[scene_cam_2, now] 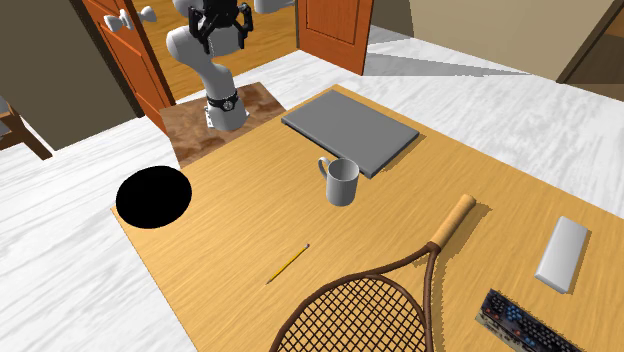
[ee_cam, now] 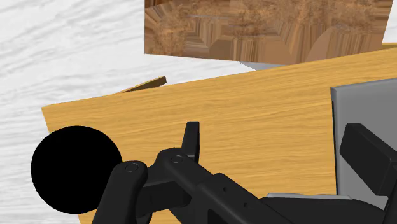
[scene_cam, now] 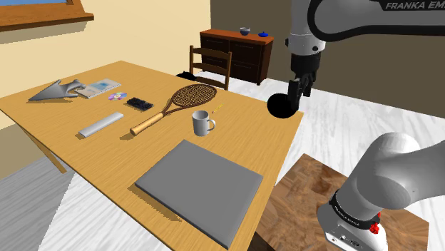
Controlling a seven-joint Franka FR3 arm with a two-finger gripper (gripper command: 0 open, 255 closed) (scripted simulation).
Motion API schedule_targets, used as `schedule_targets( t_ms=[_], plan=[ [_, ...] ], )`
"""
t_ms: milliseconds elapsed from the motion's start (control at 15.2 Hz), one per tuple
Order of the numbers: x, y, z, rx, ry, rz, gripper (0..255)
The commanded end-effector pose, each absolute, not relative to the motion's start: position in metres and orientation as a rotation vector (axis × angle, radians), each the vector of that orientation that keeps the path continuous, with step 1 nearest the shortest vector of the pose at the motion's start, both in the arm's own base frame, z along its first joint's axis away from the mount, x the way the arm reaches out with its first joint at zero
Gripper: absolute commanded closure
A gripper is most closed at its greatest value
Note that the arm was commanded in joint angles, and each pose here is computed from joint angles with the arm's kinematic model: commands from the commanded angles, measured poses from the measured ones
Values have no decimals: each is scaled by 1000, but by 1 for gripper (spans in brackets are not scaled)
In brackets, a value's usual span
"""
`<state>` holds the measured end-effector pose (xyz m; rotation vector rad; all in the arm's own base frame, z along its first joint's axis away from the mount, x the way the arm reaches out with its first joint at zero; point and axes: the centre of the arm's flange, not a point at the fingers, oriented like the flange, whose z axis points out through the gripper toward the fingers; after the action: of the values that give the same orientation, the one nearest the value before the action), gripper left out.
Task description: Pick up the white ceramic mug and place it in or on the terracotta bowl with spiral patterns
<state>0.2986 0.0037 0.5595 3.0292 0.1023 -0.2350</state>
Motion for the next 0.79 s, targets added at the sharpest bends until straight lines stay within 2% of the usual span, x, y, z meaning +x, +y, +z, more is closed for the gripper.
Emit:
schedule_targets(
  t_ms=[0, 726],
  plan=[
    [299, 4, 559, 3029, 102, -235, 0],
    [423, 13, 500, 3053, 273, -180, 0]
  ],
)
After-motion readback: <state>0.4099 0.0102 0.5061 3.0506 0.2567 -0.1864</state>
